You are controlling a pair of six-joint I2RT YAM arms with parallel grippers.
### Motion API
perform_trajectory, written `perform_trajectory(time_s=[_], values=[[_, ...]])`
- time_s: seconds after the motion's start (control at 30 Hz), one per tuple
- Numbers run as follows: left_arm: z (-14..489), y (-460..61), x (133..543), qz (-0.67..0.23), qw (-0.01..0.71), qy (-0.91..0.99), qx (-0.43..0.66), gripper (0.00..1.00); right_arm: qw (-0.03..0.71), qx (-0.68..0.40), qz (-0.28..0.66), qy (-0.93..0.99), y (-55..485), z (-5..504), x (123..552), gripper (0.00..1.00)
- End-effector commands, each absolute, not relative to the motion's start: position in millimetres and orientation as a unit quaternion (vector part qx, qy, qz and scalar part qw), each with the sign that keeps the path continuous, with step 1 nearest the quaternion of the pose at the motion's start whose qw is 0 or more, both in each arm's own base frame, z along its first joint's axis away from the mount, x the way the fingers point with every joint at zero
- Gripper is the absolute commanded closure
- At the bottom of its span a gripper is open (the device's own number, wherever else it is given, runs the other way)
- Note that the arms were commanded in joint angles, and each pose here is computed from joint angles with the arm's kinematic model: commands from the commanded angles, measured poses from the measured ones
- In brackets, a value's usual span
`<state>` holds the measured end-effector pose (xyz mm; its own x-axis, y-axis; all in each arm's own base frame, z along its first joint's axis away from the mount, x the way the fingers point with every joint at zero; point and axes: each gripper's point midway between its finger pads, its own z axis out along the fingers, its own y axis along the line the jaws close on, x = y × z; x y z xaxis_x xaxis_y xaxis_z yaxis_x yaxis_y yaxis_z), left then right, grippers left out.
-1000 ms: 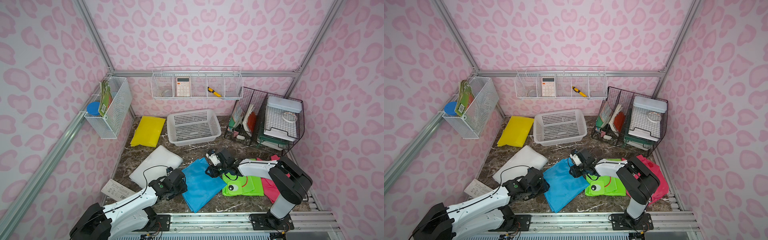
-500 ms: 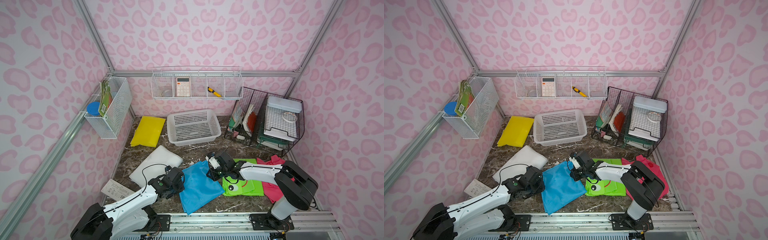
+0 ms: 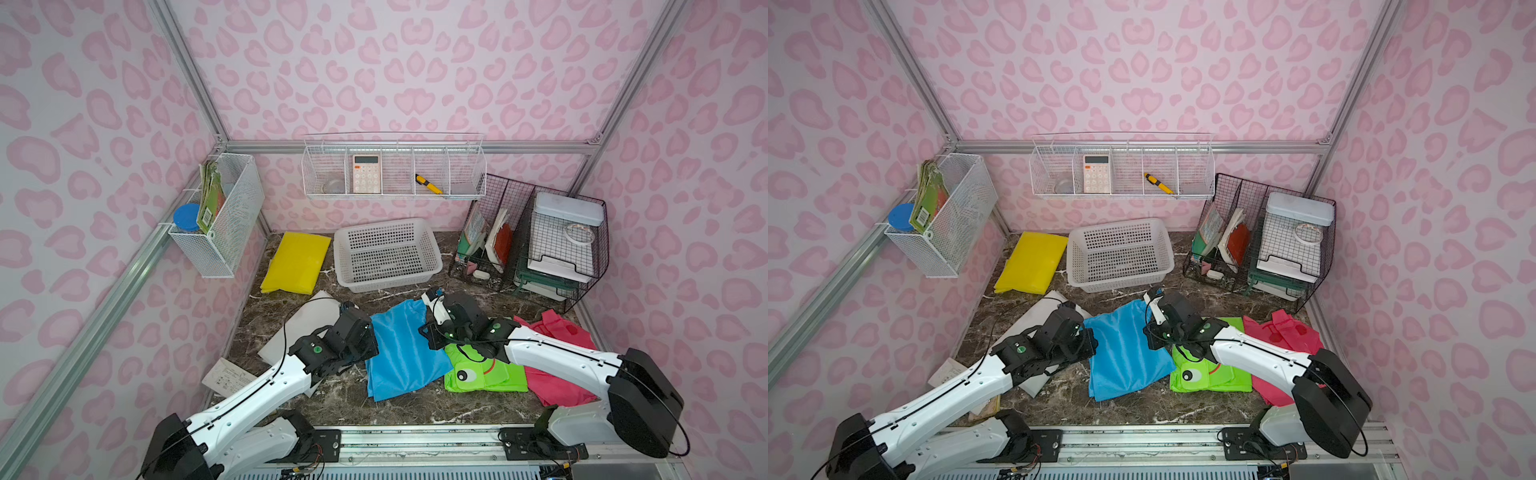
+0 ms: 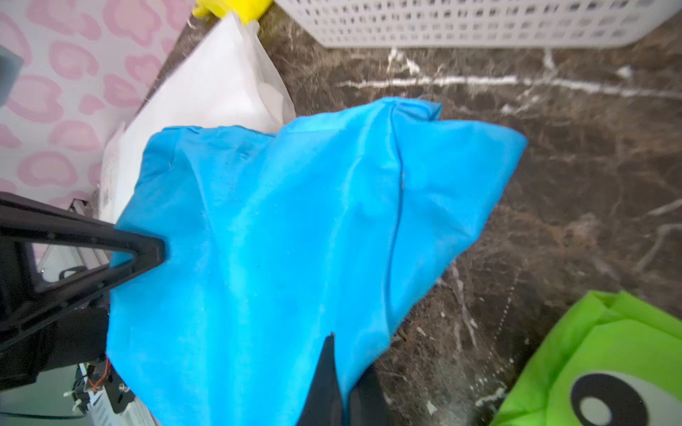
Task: Put the folded raincoat in the basket
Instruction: Place the raincoat in the basket.
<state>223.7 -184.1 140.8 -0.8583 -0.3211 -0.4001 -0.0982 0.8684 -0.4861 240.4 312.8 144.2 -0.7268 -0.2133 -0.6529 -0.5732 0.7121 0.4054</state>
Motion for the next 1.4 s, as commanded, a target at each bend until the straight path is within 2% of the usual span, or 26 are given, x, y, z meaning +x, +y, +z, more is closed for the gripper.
perform_trajectory(time_s=[0.0,0.23,0.47,0.87,1.07,1.37], values=[[162.0,-178.9,230.7,-0.211,0.27,0.936,-0.081,1.0,0.336,-0.214,0.301,0.866,308.5,173.7,252.4,1.0],[228.2,-181.5,277.4,-0.201,0.371,0.906,-0.034,1.0,0.41,-0.195,0.324,0.83,310.9,237.6,299.8,1.0],[266.6,-177.5,338.9,-0.183,0.402,0.897,-0.033,1.0,0.432,-0.185,0.335,0.816,328.8,259.9,360.4,1.0],[250.1,-144.0,471.9,-0.2,0.39,0.893,-0.097,1.0,0.427,-0.17,0.334,0.823,355.6,242.0,470.3,1.0],[239.3,-140.2,514.3,-0.189,0.394,0.895,-0.089,1.0,0.411,-0.157,0.324,0.838,356.1,212.8,512.2,1.0],[196.9,-141.8,553.1,-0.171,0.371,0.909,-0.081,1.0,0.404,-0.156,0.276,0.858,356.2,172.0,551.2,1.0]])
